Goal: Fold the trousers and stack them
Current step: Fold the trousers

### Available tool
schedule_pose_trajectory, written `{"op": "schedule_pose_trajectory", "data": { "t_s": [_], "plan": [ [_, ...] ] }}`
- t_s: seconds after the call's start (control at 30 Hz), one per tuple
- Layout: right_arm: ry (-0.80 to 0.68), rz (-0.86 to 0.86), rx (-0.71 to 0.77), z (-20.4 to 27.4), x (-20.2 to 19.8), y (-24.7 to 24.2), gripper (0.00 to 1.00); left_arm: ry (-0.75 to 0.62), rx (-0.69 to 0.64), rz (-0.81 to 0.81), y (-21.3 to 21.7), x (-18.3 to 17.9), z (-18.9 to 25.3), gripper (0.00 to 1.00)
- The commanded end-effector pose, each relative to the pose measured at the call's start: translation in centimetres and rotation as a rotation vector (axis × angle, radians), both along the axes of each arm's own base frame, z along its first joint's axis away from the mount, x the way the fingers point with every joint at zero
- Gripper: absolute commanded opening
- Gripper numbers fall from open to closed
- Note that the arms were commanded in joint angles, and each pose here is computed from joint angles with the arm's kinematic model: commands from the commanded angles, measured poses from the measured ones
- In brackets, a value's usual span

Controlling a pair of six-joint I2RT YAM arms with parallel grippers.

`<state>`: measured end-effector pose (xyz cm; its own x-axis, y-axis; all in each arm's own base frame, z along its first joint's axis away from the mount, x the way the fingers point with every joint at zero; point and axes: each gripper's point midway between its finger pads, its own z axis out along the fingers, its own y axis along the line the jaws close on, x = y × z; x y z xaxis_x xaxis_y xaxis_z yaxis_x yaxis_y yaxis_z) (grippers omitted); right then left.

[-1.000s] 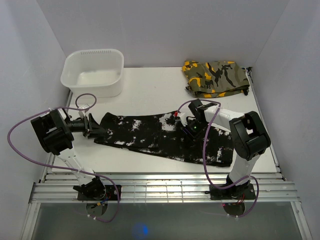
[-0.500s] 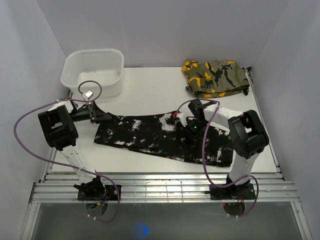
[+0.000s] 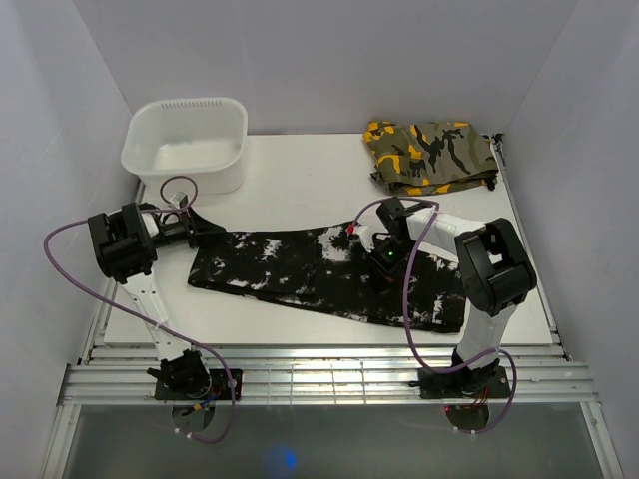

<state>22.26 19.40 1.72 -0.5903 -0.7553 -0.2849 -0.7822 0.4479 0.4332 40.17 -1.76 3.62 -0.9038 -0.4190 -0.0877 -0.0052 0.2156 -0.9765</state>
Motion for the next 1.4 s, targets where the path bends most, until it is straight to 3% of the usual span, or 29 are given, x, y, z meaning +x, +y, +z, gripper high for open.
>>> {"op": "schedule_pose_trajectory", "data": {
  "t_s": [0.0, 0.03, 0.13, 0.27, 0.3, 0.43, 0.57, 0.8, 0.97, 1.17, 1.37],
  "plan": [
    [-0.024, 0.02, -0.205, -3.7, 0.3, -3.7, 0.08, -0.078, 0.116, 0.044, 1.5, -0.3, 0.8, 0.47],
    [-0.034, 0.019, -0.196, -3.5, 0.8, -3.4, 0.08, -0.158, 0.157, 0.049, 2.0, -0.3, 3.4, 0.51],
    [-0.073, 0.009, -0.151, -2.4, 3.4, -1.4, 0.08, -0.199, 0.223, 0.116, 4.9, -1.3, 7.2, 0.64],
    [-0.162, 0.0, -0.031, 1.8, 7.0, 2.5, 0.12, -0.235, 0.51, 0.174, 11.0, -4.2, 9.7, 0.72],
    [-0.18, -0.007, -0.001, 3.1, 7.8, 3.2, 0.15, -0.223, 0.566, 0.172, 12.0, -5.0, 9.3, 0.73],
    [-0.313, -0.051, 0.134, 11.5, 10.4, 4.8, 0.44, -0.138, 0.731, 0.11, 13.7, -9.1, 6.0, 0.75],
    [-0.406, -0.131, 0.139, 15.9, 10.7, 1.0, 0.53, -0.117, 0.722, 0.059, 12.5, -11.2, 3.0, 0.76],
    [-0.269, -0.472, 0.036, 12.5, 5.9, -15.5, 0.56, -0.141, 0.538, 0.08, 10.1, -10.6, 1.6, 0.81],
    [-0.163, -0.648, -0.053, 8.8, 0.7, -23.6, 0.61, -0.12, 0.448, 0.081, 8.3, -9.5, 0.6, 0.8],
    [0.027, -0.789, 0.009, 6.2, -2.7, -25.8, 0.73, -0.076, 0.459, 0.081, 8.1, -7.4, -1.6, 0.75],
    [0.108, -0.848, 0.058, 4.3, -2.8, -24.9, 0.75, -0.065, 0.427, 0.093, 8.1, -6.3, -1.9, 0.62]
  ]
}}
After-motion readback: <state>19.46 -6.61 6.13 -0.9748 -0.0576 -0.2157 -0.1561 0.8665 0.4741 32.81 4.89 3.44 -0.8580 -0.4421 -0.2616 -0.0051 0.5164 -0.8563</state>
